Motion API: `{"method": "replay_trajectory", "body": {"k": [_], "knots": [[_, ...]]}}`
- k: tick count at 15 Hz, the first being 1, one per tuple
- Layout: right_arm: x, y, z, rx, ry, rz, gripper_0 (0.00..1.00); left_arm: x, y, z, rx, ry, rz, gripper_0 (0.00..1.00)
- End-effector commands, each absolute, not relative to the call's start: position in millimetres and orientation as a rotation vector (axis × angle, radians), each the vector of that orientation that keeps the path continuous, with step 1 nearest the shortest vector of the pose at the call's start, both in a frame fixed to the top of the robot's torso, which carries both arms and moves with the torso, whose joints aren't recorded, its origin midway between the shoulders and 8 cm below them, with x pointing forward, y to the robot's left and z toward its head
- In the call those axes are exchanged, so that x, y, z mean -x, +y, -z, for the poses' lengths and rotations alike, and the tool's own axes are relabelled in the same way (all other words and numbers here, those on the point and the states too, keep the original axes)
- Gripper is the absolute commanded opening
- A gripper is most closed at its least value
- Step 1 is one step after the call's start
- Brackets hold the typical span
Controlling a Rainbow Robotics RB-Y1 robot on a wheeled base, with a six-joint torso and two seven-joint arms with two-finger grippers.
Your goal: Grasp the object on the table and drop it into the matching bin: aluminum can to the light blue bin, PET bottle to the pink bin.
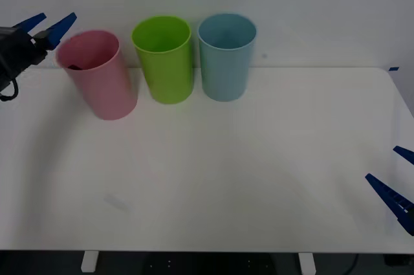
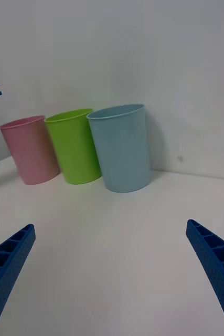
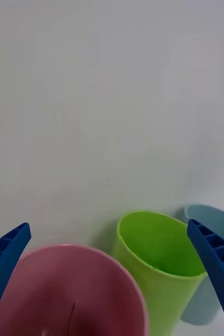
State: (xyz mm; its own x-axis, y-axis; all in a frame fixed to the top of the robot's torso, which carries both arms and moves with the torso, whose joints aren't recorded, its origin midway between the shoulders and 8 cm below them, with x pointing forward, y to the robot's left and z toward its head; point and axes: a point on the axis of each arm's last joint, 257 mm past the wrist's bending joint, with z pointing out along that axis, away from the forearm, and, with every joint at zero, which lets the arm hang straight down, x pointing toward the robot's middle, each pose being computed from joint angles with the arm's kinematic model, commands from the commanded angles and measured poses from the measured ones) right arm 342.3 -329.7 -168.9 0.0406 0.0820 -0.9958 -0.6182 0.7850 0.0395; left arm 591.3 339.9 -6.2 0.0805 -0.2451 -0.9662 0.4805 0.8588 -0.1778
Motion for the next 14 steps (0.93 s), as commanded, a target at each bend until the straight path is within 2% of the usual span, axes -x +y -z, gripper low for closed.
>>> {"method": "replay_trajectory", "body": {"k": [1,10,13,14], "knots": [[-342,-330,169,0.465,1.441,-0.567,1.00,-566,350,16,-0.210,1.384,0.547,1.00],[-342,-330,169,0.465,1.441,-0.567,1.00,-493,381,76,-0.327,1.427,0.488,1.00],[-342,-330,169,0.465,1.441,-0.567,1.00,-463,389,96,-0.351,1.454,0.510,1.00],[-342,-330,169,0.465,1.441,-0.567,1.00,-454,395,104,-0.372,1.457,0.478,1.00]]}}
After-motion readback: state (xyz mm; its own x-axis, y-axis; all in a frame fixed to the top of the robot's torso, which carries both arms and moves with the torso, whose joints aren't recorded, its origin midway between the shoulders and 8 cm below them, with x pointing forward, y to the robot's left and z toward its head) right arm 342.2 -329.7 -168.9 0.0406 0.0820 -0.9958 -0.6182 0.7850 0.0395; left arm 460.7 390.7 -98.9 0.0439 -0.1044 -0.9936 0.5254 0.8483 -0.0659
